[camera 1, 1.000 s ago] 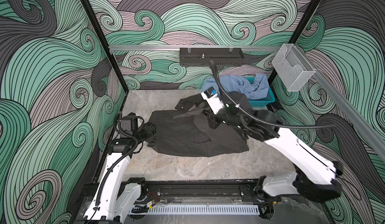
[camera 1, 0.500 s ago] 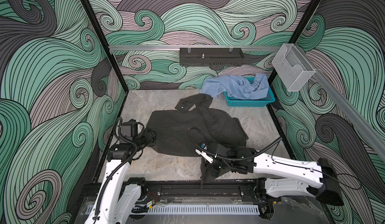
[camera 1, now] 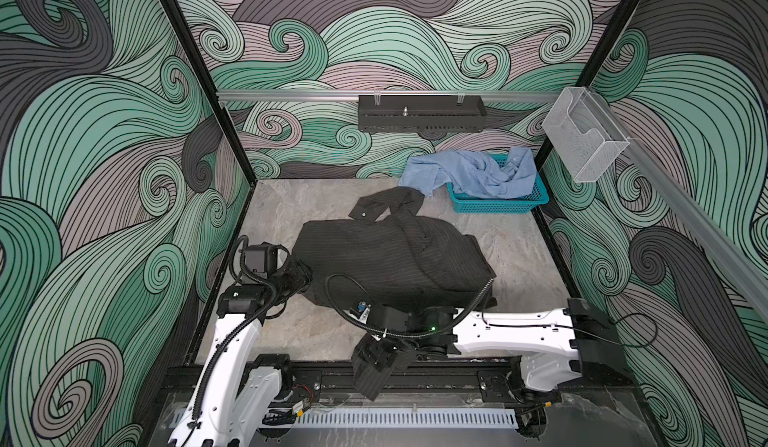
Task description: Fold and stack the long sleeve shirts
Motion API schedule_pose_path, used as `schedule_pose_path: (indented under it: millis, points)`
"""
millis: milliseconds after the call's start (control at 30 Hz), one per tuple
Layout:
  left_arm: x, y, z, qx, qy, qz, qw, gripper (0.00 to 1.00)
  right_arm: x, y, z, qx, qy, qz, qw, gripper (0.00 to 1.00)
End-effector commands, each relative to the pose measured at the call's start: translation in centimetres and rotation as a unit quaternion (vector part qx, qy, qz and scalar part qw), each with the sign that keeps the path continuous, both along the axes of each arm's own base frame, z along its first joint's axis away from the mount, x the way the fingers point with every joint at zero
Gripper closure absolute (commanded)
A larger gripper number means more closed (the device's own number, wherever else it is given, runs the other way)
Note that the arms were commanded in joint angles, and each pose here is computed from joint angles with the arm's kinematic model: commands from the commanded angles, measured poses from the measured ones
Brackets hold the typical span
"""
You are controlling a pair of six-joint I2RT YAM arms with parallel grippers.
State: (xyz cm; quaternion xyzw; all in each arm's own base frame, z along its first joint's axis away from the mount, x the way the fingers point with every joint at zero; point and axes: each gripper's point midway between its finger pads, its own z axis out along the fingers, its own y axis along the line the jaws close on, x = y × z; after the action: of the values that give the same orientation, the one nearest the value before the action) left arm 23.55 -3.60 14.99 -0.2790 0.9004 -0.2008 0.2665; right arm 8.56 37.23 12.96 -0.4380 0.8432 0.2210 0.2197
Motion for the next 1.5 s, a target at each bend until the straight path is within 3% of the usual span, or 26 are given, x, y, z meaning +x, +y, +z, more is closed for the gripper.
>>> schedule_pose_path:
  millis: [0,200,433,600,767,1067,1333,1467]
  points:
    - [0.8,0.5,-1.2,-0.002,0.010,0.021,1.000,0.36,3.7,-4.4,2.4,0.006,-0.036,-0.088,0.995,0.16]
    - [2.8,-0.1,-3.4,0.000,0.072,-0.002,0.997,0.37,9.8,-13.9,3.3,0.001,-0.049,-0.247,0.968,0.09]
    - [4.0,1.4,-5.8,0.074,0.132,-0.014,0.988,0.38,14.7,-24.5,0.2,-0.043,-0.002,-0.447,0.894,0.06]
    - [4.3,0.8,-7.7,0.071,0.169,-0.043,0.982,0.44,16.5,-27.4,-3.5,-0.050,0.073,-0.510,0.856,0.05]
    - [4.8,0.3,-10.3,0.062,0.209,-0.057,0.974,0.55,18.7,-26.8,-7.7,-0.056,0.140,-0.514,0.844,0.11]
    - [8.7,1.5,-12.4,0.098,0.241,-0.050,0.964,0.99,21.9,-25.0,-14.1,-0.073,0.206,-0.522,0.824,0.25]
    - [17.4,3.0,-10.3,0.113,0.207,-0.046,0.971,1.00,27.2,-24.3,-13.2,-0.070,0.177,-0.537,0.822,0.28]
    - [19.1,3.5,-7.2,0.105,0.172,-0.052,0.978,1.00,28.6,-24.7,-11.8,-0.073,0.163,-0.539,0.823,0.29]
